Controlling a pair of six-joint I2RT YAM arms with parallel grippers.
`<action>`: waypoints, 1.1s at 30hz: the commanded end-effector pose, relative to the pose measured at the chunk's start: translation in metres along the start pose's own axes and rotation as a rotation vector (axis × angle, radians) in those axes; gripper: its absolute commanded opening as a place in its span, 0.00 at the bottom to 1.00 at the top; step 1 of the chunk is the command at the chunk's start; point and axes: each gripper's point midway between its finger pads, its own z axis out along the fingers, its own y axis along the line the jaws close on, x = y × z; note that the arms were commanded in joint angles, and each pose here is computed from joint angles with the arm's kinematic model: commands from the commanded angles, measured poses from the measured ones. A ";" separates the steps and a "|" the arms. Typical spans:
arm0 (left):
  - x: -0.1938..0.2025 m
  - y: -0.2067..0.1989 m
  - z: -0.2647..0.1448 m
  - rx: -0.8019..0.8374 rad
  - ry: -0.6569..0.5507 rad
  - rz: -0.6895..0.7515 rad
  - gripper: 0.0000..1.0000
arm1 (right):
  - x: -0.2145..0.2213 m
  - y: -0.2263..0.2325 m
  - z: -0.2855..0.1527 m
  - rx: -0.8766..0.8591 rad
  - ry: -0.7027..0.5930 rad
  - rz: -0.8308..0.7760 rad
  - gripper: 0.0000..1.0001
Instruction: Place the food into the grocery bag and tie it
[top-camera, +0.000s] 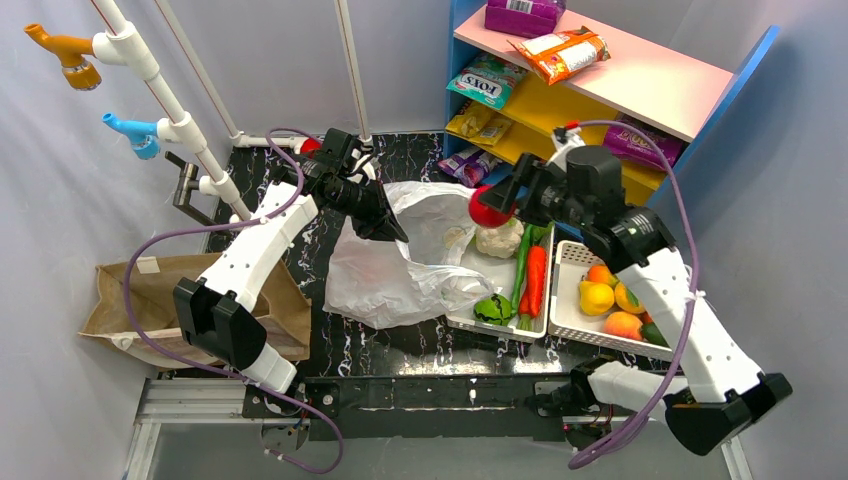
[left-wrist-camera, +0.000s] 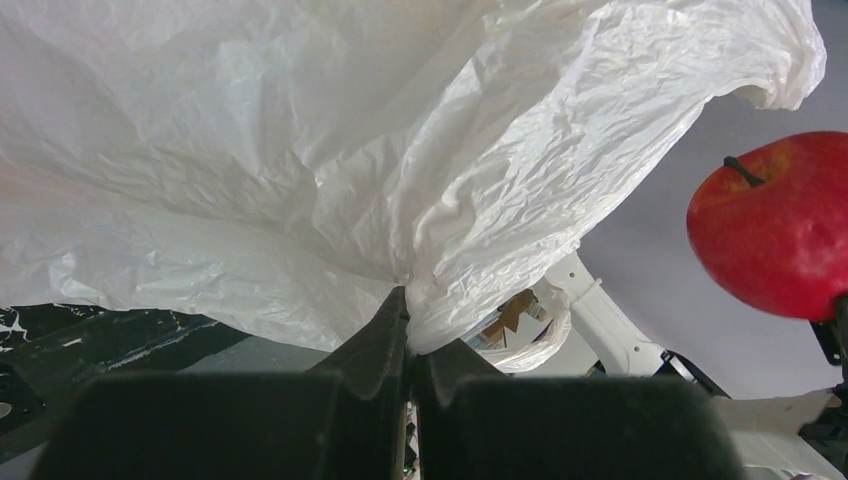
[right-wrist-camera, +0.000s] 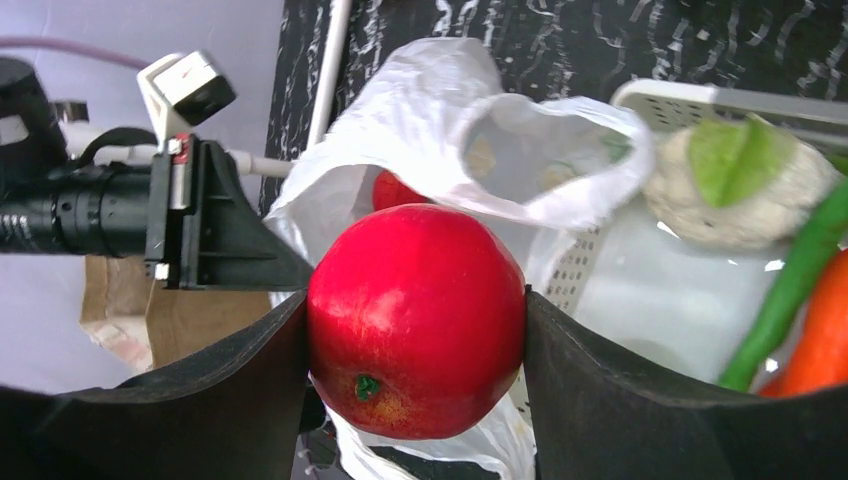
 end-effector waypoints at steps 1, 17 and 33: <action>0.011 -0.007 -0.009 0.037 0.017 0.001 0.00 | -0.018 0.046 0.008 -0.085 -0.067 -0.156 0.25; 0.016 -0.006 -0.015 0.030 0.007 0.003 0.00 | 0.031 0.077 0.086 -0.081 0.127 -0.301 0.24; 0.014 -0.007 -0.013 0.026 0.010 -0.004 0.00 | 0.056 0.095 0.093 -0.188 0.244 -0.351 0.79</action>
